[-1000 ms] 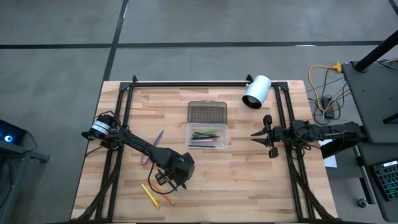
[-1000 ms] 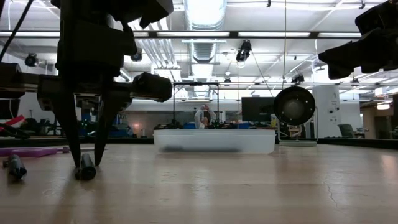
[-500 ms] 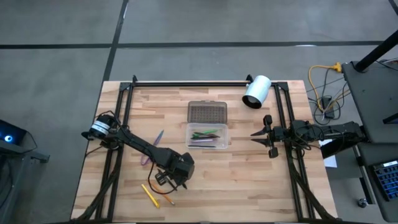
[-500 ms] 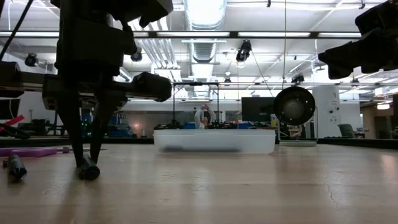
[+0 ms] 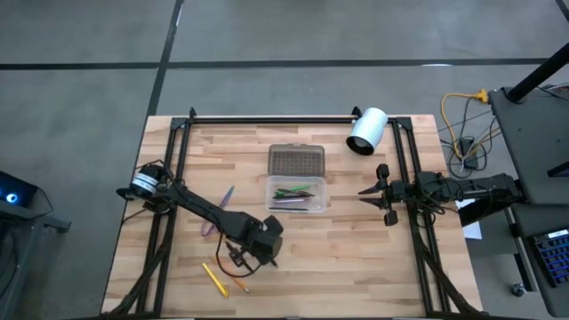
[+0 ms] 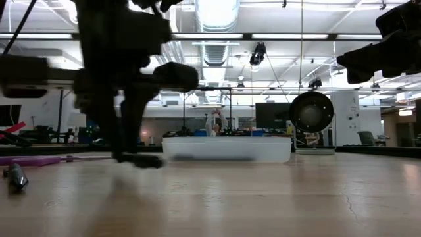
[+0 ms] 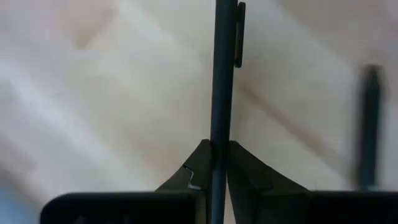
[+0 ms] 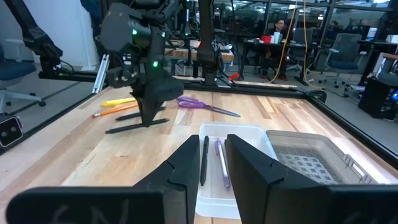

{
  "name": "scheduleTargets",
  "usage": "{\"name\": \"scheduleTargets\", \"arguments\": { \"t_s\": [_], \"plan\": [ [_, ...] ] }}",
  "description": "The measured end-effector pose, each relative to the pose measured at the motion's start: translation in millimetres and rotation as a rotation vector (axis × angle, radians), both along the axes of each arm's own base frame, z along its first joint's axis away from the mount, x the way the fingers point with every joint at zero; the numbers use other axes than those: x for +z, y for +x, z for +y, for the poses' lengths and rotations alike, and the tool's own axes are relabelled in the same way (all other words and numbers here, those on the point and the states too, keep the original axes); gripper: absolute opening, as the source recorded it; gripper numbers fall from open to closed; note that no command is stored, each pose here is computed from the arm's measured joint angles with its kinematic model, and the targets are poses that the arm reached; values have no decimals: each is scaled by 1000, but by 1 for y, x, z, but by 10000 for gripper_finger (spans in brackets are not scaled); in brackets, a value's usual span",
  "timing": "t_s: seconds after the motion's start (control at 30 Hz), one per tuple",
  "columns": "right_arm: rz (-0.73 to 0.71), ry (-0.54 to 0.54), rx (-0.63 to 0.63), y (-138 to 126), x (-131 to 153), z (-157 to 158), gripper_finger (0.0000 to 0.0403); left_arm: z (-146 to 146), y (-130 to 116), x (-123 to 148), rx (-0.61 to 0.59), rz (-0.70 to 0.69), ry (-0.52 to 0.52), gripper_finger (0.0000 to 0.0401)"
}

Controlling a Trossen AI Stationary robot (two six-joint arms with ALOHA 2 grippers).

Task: Pick & place school supplies into a supply box
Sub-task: Put the black pen into the white and black supply box

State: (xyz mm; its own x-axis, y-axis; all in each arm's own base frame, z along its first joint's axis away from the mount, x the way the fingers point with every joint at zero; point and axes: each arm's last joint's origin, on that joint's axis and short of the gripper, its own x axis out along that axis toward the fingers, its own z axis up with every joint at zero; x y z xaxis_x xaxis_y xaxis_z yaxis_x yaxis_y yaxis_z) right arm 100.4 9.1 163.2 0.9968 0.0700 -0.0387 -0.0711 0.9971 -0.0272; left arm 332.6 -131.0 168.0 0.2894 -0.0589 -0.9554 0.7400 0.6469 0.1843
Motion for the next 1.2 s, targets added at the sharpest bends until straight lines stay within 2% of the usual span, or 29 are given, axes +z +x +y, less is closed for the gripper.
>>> {"name": "scheduleTargets", "arguments": {
  "t_s": [0.23,0.5,0.8,1.03,1.2],
  "plan": [
    [0,0,0,0,0,0,82,15,12,11,158,-82,100,10],
    [0,0,0,0,0,0,71,30,26,27,322,-200,213,10],
    [0,0,0,0,0,0,73,44,33,34,469,-283,273,10],
    [0,0,0,0,0,0,82,52,42,38,552,-371,243,10],
    [0,0,0,0,0,0,77,60,44,39,645,-417,276,10]
  ]
}}
